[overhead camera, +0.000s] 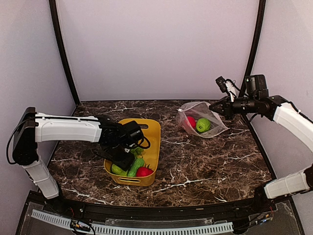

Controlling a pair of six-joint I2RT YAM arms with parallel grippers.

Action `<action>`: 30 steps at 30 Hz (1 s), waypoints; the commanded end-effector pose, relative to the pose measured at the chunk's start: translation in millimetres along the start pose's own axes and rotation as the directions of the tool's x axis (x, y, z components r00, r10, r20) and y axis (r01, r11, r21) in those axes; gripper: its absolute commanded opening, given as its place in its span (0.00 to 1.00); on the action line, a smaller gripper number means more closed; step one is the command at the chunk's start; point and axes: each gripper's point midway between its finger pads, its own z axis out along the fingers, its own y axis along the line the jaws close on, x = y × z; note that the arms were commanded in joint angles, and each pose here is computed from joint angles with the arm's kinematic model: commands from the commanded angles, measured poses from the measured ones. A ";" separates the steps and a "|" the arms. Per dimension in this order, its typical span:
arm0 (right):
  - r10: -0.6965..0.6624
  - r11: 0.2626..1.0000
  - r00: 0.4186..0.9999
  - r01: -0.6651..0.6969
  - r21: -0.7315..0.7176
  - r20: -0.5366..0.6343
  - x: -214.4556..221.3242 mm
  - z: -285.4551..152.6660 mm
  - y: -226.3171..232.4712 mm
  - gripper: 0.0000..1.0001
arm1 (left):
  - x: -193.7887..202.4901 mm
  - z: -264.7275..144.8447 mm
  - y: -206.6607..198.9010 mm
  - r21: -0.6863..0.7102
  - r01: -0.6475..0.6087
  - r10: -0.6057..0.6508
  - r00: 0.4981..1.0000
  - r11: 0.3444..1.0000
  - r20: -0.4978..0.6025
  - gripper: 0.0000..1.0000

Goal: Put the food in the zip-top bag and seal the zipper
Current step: Adjust the fake fruit in the bin.

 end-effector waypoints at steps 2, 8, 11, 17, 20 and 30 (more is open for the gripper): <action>-0.019 1.000 1.000 0.019 0.001 0.016 -5.6 4.1 -2.9 0.00 | -0.8 -19.7 7.3 -0.009 0.009 -0.009 1.000 1.000 0.030 0.54; -0.013 1.000 1.000 0.014 0.015 -0.020 -0.3 8.1 -8.8 0.00 | -12.2 -49.6 8.4 0.024 0.005 -0.008 0.994 1.000 0.107 0.49; -0.013 1.000 0.999 0.014 0.025 -0.042 2.8 9.0 -11.5 0.00 | -20.6 -64.6 7.6 0.050 -0.001 -0.007 0.987 0.999 0.159 0.47; -0.019 0.998 0.997 0.023 0.055 -0.076 8.0 10.5 -18.4 0.00 | -39.6 -86.7 -3.8 0.143 -0.006 -0.034 0.961 0.990 0.276 0.43; -0.022 0.998 0.996 0.027 0.063 -0.088 11.9 12.8 -21.4 0.00 | -49.8 -93.7 -7.3 0.161 -0.029 -0.026 0.943 0.987 0.333 0.44; -0.002 0.998 0.993 0.009 0.060 -0.122 17.4 21.2 -27.6 0.00 | -96.1 -41.4 -17.6 -0.013 -0.115 0.114 0.955 0.993 0.273 0.44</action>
